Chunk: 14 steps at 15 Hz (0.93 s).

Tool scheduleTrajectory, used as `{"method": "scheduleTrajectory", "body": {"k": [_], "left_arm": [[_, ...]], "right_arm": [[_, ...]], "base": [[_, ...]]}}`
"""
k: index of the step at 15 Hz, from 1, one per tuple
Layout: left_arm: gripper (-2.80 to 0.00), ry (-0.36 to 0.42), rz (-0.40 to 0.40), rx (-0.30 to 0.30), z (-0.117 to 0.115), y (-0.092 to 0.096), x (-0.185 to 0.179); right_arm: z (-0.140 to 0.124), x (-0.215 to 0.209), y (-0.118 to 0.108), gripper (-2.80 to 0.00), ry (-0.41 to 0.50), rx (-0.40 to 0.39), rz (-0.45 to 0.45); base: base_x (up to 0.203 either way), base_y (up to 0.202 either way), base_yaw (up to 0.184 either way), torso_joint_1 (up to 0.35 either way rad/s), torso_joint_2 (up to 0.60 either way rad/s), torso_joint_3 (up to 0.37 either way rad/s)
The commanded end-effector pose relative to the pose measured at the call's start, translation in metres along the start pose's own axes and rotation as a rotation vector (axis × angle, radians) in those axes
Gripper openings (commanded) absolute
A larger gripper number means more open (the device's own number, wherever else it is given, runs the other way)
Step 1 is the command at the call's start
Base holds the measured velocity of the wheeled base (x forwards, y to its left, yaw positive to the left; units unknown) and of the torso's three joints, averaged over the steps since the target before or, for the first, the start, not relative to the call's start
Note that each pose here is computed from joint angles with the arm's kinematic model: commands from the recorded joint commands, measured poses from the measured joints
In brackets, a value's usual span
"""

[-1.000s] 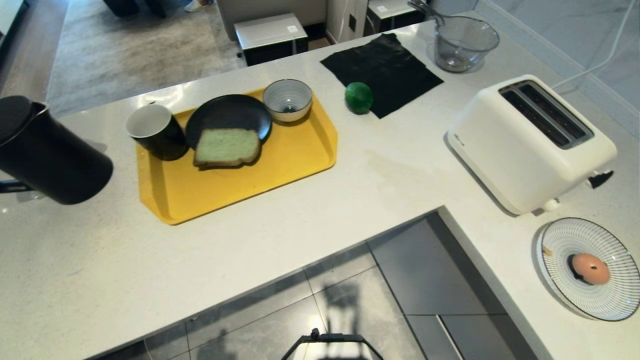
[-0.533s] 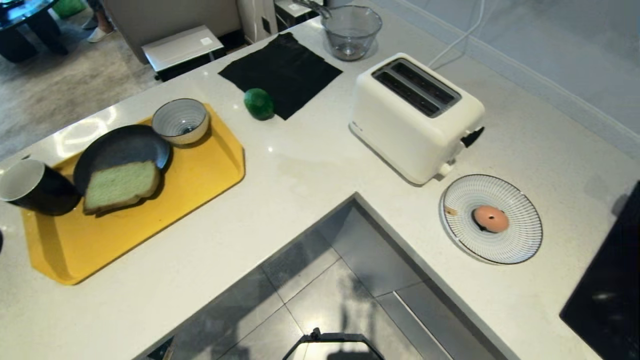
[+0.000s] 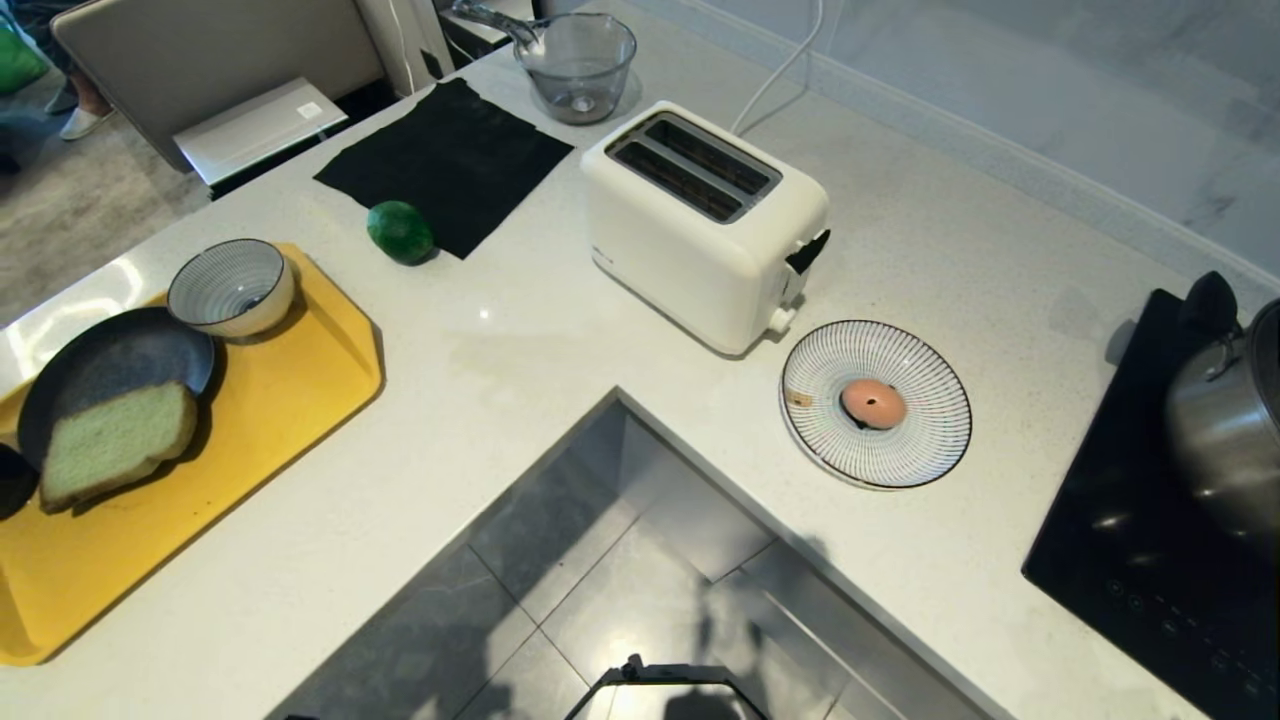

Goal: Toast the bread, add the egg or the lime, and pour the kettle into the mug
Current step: Pick up the egg

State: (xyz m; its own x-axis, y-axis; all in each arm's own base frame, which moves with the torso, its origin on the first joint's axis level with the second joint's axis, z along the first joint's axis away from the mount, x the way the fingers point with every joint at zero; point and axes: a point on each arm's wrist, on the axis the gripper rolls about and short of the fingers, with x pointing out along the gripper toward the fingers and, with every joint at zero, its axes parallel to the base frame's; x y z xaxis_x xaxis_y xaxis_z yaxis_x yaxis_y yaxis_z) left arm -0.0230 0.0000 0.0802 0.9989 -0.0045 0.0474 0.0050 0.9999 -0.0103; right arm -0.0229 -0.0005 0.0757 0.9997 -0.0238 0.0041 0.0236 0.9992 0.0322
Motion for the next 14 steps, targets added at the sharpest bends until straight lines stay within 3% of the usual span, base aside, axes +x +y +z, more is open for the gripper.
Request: {"method": "scheduleTrajectory", "body": {"k": [1, 4, 10, 14], "left_arm": [[-2.80, 0.014, 0.000, 0.000, -0.0042, 0.0000, 0.0009], [-2.80, 0.014, 0.000, 0.000, -0.0042, 0.0000, 0.0009], [-2.80, 0.014, 0.000, 0.000, -0.0042, 0.0000, 0.0009], [-2.80, 0.014, 0.000, 0.000, -0.0042, 0.0000, 0.0009]], "right_arm": [[0.0001, 0.0001, 0.0000, -2.80, 0.001, 0.000, -0.001], [-0.0006, 0.0002, 0.0000, -2.80, 0.006, -0.008, 0.002], [-0.0006, 0.0002, 0.0004, -2.80, 0.007, -0.100, 0.020], [0.0000, 0.0001, 0.0005, -2.80, 0.002, -0.099, 0.021]], "base": [[0.000, 0.000, 0.000, 0.000, 0.00, 0.000], [0.000, 0.000, 0.000, 0.000, 0.00, 0.000], [0.000, 0.000, 0.000, 0.000, 0.00, 0.000], [0.000, 0.000, 0.000, 0.000, 0.00, 0.000]]}}
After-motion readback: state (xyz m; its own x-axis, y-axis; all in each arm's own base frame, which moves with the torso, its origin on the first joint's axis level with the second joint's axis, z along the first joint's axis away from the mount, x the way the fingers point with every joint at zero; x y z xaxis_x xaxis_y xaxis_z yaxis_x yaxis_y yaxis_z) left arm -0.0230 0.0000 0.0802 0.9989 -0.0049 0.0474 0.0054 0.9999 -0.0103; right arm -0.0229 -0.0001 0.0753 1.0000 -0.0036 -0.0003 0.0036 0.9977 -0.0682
